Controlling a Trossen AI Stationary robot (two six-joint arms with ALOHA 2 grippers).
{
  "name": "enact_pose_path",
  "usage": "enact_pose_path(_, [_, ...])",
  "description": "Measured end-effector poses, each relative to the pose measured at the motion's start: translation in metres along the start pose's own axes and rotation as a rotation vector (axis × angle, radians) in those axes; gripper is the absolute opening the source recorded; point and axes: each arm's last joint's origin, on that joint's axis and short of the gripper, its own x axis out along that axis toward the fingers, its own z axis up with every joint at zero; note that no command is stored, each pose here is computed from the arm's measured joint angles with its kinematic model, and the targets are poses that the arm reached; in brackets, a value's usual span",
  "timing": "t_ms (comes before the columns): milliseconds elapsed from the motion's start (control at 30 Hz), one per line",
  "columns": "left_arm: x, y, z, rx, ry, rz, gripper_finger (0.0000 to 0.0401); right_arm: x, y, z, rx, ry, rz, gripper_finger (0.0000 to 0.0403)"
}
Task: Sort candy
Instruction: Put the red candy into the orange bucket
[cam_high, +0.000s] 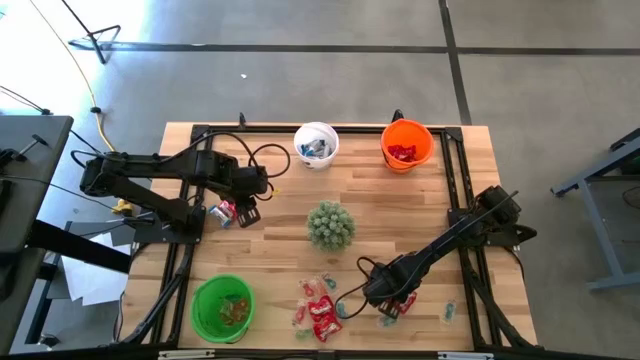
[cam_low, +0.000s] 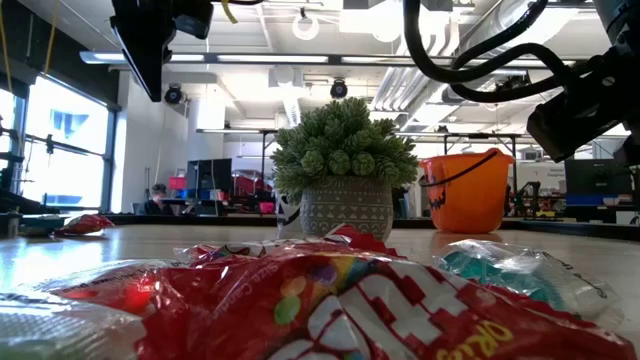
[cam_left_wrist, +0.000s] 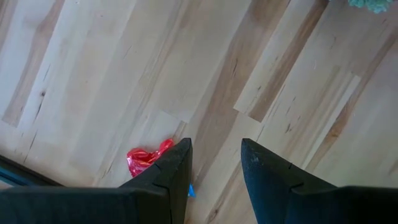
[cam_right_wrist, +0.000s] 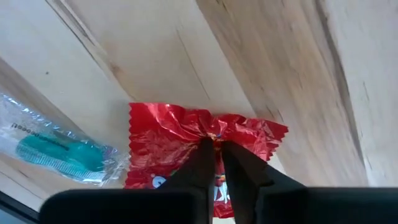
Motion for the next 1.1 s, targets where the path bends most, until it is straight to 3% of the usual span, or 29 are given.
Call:
enact_pose_path(533, [0.0,0.0,0.0001,-0.027,-0.001,0.0,0.0124,-0.0001,0.0024,0.0014,-0.052,-0.01,0.026,0.0151])
enact_pose_path(1100, [0.0,-0.0001,0.0005,-0.055,-0.006,-0.001,0.0124,0.0017,-0.0014,0.0018,-0.035,-0.024,-0.037,0.0156])
